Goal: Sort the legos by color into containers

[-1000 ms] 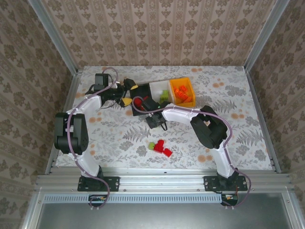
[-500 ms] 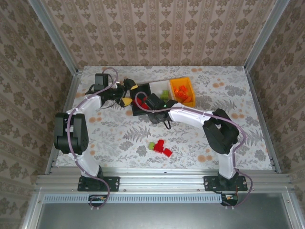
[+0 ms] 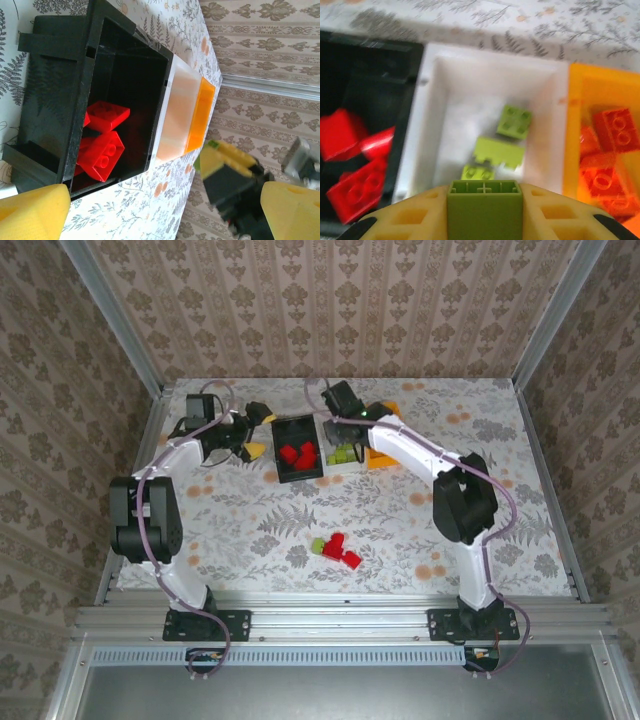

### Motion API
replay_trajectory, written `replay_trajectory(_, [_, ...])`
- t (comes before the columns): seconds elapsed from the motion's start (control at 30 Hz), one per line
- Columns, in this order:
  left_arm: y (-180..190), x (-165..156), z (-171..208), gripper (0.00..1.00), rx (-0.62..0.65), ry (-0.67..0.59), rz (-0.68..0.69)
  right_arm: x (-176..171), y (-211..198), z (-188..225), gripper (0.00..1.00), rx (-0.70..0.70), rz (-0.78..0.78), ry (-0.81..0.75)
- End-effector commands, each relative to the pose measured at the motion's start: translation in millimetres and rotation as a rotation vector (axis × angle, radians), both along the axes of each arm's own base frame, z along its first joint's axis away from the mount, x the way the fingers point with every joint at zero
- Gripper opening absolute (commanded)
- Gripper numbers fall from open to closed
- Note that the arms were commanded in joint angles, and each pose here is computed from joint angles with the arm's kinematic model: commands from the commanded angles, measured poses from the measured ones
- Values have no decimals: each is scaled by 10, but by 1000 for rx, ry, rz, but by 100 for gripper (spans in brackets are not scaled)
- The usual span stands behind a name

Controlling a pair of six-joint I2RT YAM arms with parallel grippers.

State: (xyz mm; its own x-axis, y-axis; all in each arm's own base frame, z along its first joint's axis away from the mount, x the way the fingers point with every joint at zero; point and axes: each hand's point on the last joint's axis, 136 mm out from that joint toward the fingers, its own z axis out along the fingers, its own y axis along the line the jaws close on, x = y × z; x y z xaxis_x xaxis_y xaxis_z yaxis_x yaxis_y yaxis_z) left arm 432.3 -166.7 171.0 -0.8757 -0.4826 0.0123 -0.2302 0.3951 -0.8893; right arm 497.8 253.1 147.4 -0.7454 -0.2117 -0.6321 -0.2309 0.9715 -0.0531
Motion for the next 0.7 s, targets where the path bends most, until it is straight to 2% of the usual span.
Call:
replay_trajectory(0.0, [-14,37,72,100,-5,-29,-7,15,-83,-236,36,-37,24,92])
replay_trajectory(0.27, [-55,37,71,100,-12,-30,-17,78,-104,-298,38,-65,46,133])
replay_trajectory(0.3, [-61,34,69,100,-11,-31,-18,69,-105,-293,41,-64,44,133])
replay_trajectory(0.37, [-83,25,86,100,-10,-37,-25,59,-118,-254,56,-63,44,128])
replay_trajectory(0.4, [-104,17,83,100,-9,-37,-30,48,-124,-215,59,-60,43,122])
replay_trajectory(0.57, [-269,-52,87,100,-7,-39,-73,-128,-178,84,59,-57,15,74])
replay_trajectory(0.67, [-386,-123,105,100,22,-51,-113,-477,-168,167,55,-43,20,57])
